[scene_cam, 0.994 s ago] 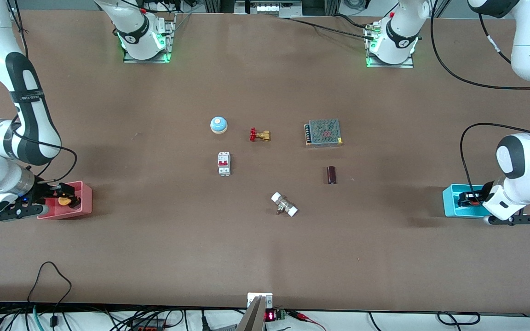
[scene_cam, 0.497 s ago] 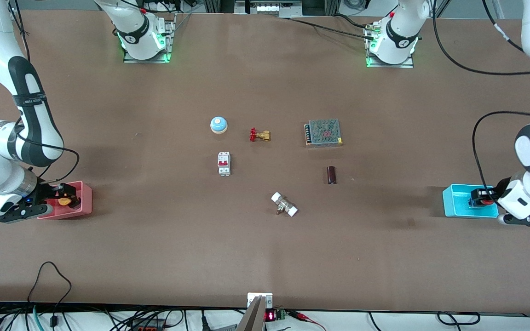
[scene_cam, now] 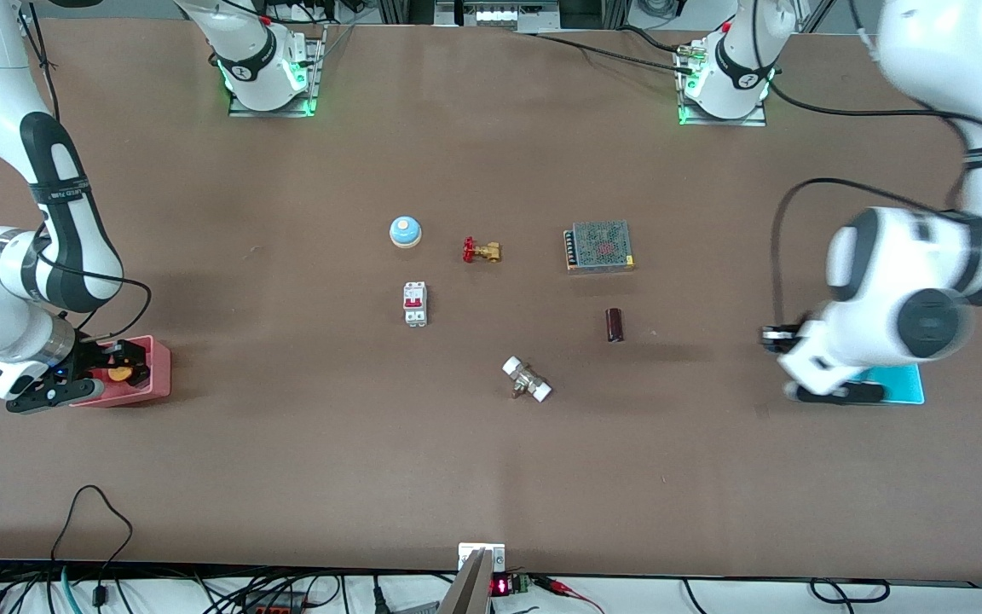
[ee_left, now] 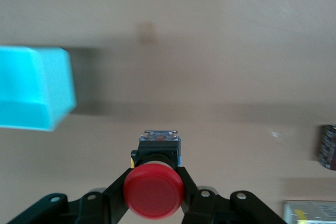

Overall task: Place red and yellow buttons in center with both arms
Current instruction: 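Carry the red button toward the table center with the left gripper and release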

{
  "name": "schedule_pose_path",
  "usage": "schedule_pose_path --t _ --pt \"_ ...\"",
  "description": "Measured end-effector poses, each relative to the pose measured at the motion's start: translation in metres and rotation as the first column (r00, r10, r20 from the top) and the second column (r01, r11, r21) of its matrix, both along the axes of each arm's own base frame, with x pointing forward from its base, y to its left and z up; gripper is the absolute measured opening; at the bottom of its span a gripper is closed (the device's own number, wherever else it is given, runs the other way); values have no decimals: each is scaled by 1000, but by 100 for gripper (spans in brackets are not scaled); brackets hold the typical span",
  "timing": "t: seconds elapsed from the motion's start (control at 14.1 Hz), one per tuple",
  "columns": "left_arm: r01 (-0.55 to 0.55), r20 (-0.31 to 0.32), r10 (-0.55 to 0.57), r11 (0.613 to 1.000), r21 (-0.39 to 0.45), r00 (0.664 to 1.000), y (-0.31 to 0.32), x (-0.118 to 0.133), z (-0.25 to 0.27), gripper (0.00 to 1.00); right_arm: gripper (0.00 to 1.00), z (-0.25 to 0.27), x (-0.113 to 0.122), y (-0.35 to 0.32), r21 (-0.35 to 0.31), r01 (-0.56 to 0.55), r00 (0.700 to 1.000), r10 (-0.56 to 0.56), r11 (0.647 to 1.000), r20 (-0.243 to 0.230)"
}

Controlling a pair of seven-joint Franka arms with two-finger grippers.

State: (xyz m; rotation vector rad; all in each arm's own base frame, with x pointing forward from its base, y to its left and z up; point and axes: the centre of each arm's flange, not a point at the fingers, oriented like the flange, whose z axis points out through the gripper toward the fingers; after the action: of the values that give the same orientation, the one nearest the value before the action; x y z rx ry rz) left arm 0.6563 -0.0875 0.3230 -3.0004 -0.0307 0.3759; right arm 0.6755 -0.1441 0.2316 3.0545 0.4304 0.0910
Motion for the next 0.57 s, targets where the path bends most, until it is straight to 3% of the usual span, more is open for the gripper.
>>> schedule_pose_path --t 0.21,0.35,0.5,0.57 --pt "-16 -25 17 999 27 1000 -43 -22 -37 38 91 -4 0 0 -1 -3 1000 3 1000 -2" --pt "-27 -14 27 999 28 1000 -48 -34 -64 38 74 -4 0 0 -6 -9 1000 9 1000 -4" --pt "-38 -10 38 999 27 999 -46 -45 -84 38 69 -5 0 0 -8 -11 1000 11 1000 -4" --pt "-43 -5 43 999 26 999 -46 -49 -91 38 62 -5 0 0 -9 -12 1000 12 1000 -4"
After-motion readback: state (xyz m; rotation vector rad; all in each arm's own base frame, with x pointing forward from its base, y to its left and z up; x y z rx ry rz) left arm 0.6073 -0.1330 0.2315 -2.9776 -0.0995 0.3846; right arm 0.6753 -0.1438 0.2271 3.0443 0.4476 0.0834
